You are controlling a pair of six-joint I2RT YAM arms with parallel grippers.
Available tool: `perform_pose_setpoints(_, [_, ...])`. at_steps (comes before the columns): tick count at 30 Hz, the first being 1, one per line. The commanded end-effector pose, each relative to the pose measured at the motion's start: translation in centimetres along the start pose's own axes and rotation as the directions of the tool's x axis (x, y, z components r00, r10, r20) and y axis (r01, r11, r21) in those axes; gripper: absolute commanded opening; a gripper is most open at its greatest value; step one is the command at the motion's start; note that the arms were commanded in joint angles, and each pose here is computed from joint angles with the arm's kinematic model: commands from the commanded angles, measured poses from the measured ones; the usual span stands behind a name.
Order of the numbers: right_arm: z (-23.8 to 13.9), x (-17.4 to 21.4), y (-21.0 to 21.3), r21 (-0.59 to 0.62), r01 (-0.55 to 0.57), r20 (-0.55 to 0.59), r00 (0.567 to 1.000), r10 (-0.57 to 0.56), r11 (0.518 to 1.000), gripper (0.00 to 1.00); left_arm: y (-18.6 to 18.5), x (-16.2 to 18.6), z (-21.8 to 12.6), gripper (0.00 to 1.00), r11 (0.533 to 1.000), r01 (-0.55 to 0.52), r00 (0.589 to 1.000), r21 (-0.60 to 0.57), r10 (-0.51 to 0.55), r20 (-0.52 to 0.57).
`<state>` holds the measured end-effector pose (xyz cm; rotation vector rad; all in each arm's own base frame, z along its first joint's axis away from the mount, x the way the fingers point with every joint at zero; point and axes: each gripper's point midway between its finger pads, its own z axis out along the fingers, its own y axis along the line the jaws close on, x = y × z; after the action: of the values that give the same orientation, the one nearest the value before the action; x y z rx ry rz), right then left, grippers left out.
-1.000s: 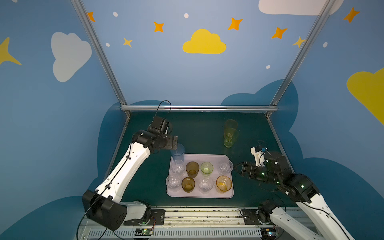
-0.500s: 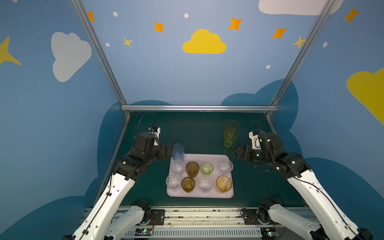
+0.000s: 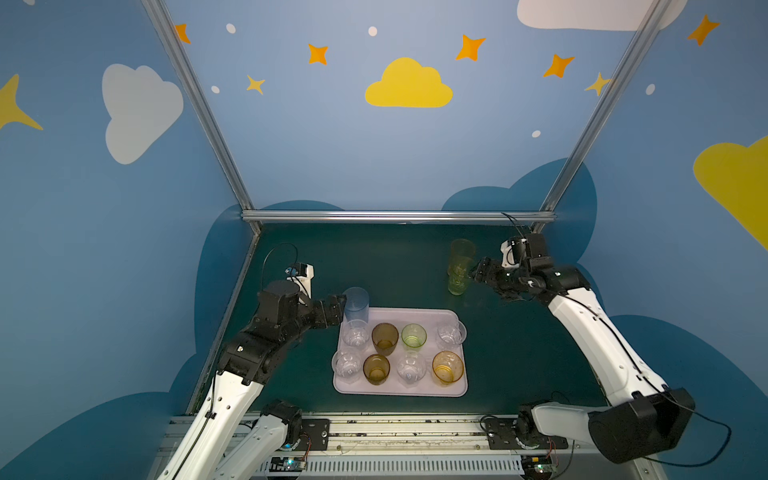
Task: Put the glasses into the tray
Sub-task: 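Reach right gripper to the green glass near the far table edge, then lower right gripper into the green glass and close on its rim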
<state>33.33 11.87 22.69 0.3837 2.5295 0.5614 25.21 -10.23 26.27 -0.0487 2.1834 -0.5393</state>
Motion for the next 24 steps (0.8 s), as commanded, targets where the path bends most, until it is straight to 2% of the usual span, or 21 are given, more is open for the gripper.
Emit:
perform_pose_setpoints(1, [0.6, -1.8, 0.4, -0.003, 0.007, 0.028, 1.0, -0.007, 1.0, 0.84, -1.5, 0.4, -0.1, 1.0, 0.994, 0.055, 0.998, 0.089, -0.052, -0.034])
perform_pose_setpoints(7, [3.2, -2.7, -0.1, 0.025, -0.014, 0.007, 1.0, 0.014, 1.0, 0.79, -2.9, 0.7, 0.1, 1.0, 0.98, 0.105, 0.994, 0.171, -0.097, -0.055])
perform_pose_setpoints(14, [5.7, -3.6, -0.7, 0.068, -0.02, 0.0, 1.0, 0.02, 0.997, 0.49, -1.9, 1.4, 0.1, 1.0, 0.988, 0.094, 0.994, 0.124, -0.087, -0.061])
perform_pose_setpoints(24, [7.7, -4.3, -1.9, 0.139, -0.024, 0.0, 1.0, 0.024, 0.99, 0.45, -2.0, 2.2, -0.2, 1.0, 0.984, 0.104, 0.993, 0.141, -0.094, -0.076])
